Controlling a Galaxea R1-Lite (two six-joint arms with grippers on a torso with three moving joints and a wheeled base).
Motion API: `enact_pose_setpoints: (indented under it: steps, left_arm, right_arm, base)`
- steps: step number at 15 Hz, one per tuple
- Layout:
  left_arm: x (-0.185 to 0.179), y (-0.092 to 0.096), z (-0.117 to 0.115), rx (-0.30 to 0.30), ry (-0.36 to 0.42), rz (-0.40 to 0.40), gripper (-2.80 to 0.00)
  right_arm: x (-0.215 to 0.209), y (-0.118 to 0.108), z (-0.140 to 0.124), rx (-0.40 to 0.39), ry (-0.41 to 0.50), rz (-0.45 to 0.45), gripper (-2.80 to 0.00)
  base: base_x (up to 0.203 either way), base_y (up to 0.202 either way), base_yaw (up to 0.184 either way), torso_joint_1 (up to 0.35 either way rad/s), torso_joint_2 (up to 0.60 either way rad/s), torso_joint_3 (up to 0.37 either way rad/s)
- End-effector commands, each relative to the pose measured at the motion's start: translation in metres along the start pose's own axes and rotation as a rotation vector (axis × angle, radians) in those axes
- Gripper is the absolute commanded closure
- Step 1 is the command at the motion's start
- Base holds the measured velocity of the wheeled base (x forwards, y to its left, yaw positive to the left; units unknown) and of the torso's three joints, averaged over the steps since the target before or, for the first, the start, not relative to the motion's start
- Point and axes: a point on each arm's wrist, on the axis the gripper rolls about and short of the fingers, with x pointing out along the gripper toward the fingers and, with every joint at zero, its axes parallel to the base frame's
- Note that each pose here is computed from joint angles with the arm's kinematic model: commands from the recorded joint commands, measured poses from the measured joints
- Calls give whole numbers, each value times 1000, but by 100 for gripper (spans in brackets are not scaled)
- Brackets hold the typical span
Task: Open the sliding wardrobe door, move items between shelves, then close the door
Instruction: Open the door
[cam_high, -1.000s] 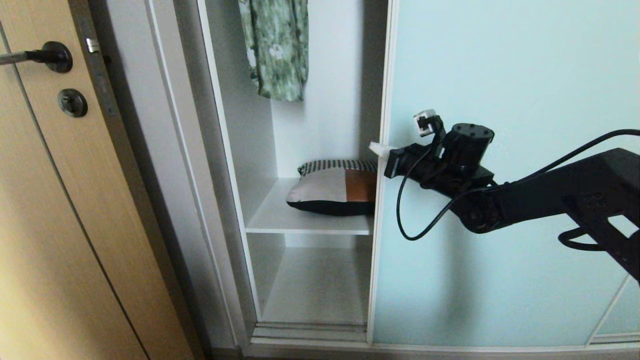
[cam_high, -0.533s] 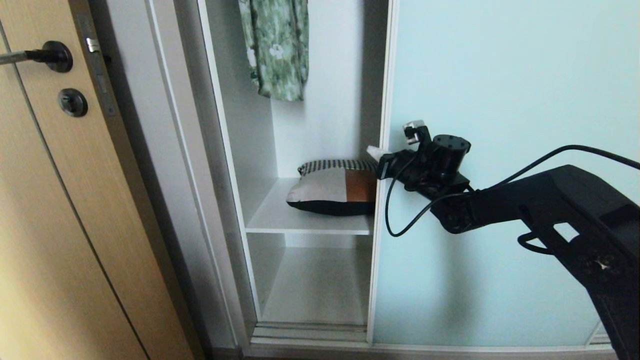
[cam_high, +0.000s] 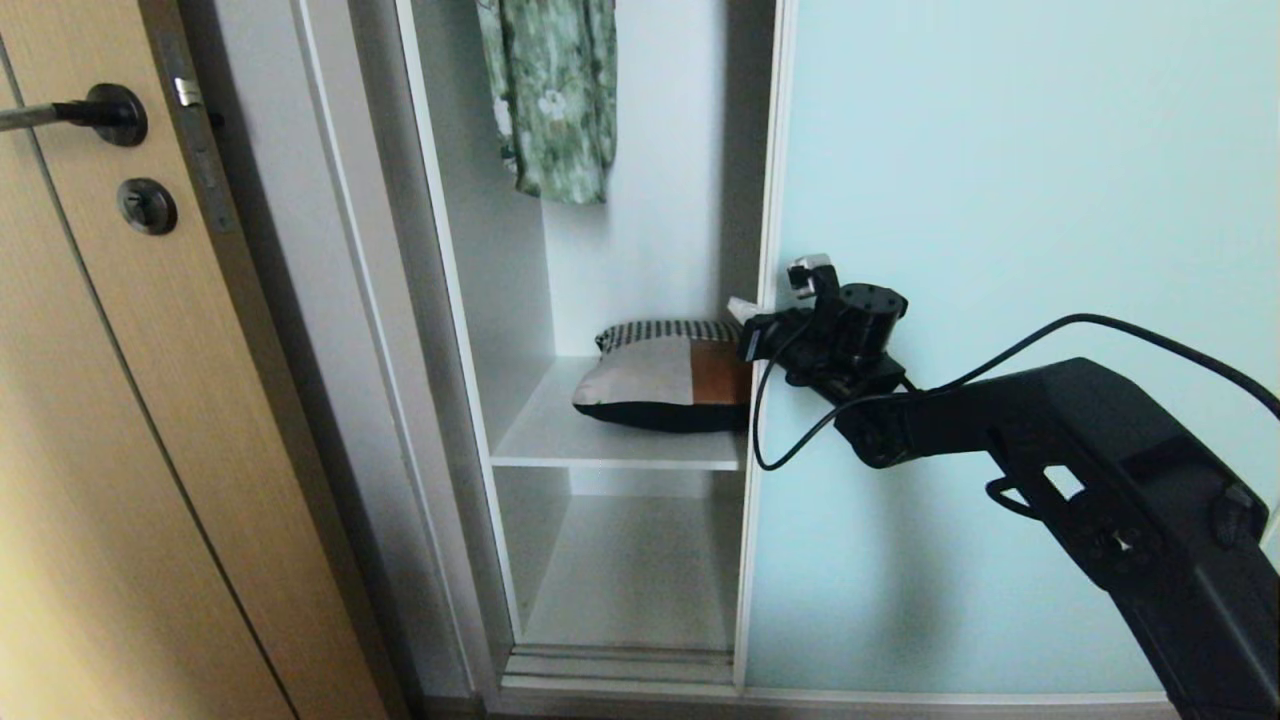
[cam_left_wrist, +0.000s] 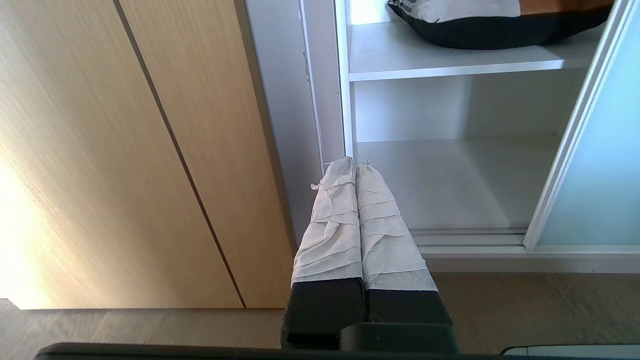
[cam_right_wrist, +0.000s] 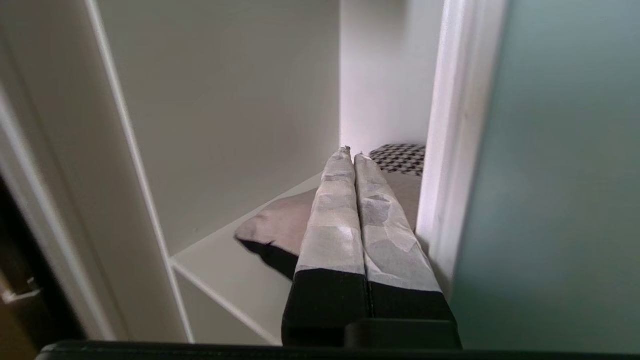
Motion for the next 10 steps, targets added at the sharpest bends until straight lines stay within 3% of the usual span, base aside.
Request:
enact_pose_setpoints:
  steps: [1,10]
  left_arm:
    - [0,0,0,1,1,-1,0]
    - [0,0,0,1,1,-1,0]
  right_arm:
    - [1,-10,-10,2,15,-23,0]
    - [-10,-49,5,-14,-46,-127,0]
  base:
    - [0,0,0,0,0,0]
    - [0,0,0,0,0,0]
